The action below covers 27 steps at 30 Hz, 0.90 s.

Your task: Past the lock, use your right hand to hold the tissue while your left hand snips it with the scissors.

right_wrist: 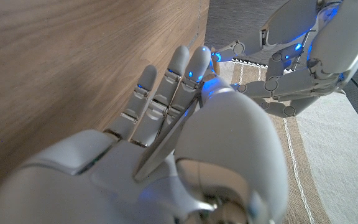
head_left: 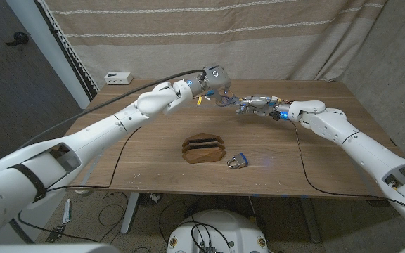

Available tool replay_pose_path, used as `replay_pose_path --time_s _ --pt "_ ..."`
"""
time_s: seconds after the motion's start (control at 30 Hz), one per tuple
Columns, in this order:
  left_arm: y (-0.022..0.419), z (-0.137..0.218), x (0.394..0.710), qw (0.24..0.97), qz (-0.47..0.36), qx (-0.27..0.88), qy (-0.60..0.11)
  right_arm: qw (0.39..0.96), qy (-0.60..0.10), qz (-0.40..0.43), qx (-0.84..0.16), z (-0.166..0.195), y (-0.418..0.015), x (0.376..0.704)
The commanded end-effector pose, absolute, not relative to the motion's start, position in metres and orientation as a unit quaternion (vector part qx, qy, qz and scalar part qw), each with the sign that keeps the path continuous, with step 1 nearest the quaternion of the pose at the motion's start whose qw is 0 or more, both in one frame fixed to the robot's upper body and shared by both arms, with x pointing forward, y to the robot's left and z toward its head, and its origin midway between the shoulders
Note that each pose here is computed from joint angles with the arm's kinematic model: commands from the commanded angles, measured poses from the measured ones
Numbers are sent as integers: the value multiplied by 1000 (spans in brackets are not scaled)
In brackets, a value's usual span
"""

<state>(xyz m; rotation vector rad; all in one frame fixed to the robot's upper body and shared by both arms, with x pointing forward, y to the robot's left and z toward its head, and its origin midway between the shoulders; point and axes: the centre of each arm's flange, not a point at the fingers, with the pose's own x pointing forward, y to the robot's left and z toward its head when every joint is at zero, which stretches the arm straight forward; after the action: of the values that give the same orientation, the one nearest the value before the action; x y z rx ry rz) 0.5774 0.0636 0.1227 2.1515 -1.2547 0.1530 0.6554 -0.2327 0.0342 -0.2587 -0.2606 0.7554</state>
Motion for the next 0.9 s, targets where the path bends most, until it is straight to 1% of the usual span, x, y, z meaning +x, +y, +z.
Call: replay_pose_path --time_s 0.03,0.9 --pt "60 122 580 313 51 823 -470 913 -129 367 -126 33 -232 653" --pt "55 114 584 296 45 839 -455 912 -133 368 -123 33 -232 649"
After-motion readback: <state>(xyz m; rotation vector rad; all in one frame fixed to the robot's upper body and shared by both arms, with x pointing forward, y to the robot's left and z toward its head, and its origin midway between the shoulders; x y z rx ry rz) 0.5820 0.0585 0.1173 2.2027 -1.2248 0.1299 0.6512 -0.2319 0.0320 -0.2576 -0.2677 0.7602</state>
